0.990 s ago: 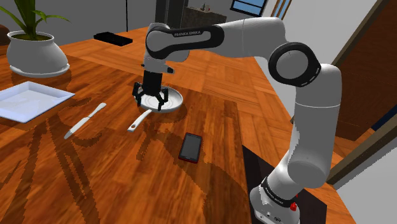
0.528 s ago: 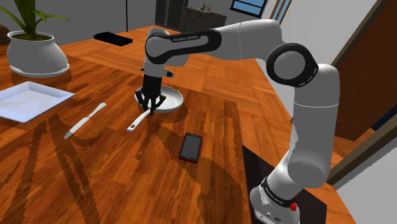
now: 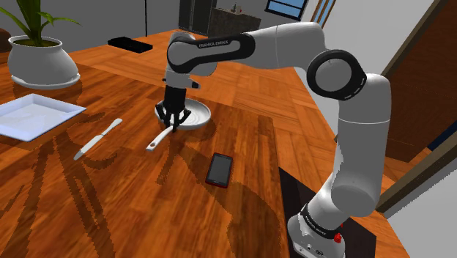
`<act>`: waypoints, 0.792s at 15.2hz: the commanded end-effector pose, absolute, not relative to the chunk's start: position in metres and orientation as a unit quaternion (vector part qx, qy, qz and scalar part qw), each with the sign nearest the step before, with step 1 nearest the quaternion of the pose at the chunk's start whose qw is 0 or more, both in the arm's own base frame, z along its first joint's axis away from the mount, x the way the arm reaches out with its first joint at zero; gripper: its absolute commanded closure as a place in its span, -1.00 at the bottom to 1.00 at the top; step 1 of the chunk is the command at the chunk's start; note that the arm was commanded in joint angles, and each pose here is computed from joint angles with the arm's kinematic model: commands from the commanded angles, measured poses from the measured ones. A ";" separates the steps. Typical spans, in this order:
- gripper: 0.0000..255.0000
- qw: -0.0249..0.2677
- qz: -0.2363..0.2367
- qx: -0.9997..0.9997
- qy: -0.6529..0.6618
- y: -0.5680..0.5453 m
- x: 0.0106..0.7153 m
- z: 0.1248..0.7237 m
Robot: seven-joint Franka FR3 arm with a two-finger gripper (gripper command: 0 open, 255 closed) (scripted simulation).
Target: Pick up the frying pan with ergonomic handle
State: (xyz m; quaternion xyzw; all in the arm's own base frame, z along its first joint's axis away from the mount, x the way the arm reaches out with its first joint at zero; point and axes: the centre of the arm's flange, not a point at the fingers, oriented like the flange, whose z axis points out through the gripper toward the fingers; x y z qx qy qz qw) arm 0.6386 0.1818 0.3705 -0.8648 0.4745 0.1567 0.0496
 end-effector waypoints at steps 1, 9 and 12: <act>1.00 0.050 0.157 -0.865 0.474 0.182 0.638 0.379; 1.00 0.050 0.157 -0.865 0.474 0.182 0.638 0.421; 1.00 0.050 0.157 -0.865 0.474 0.182 0.638 0.437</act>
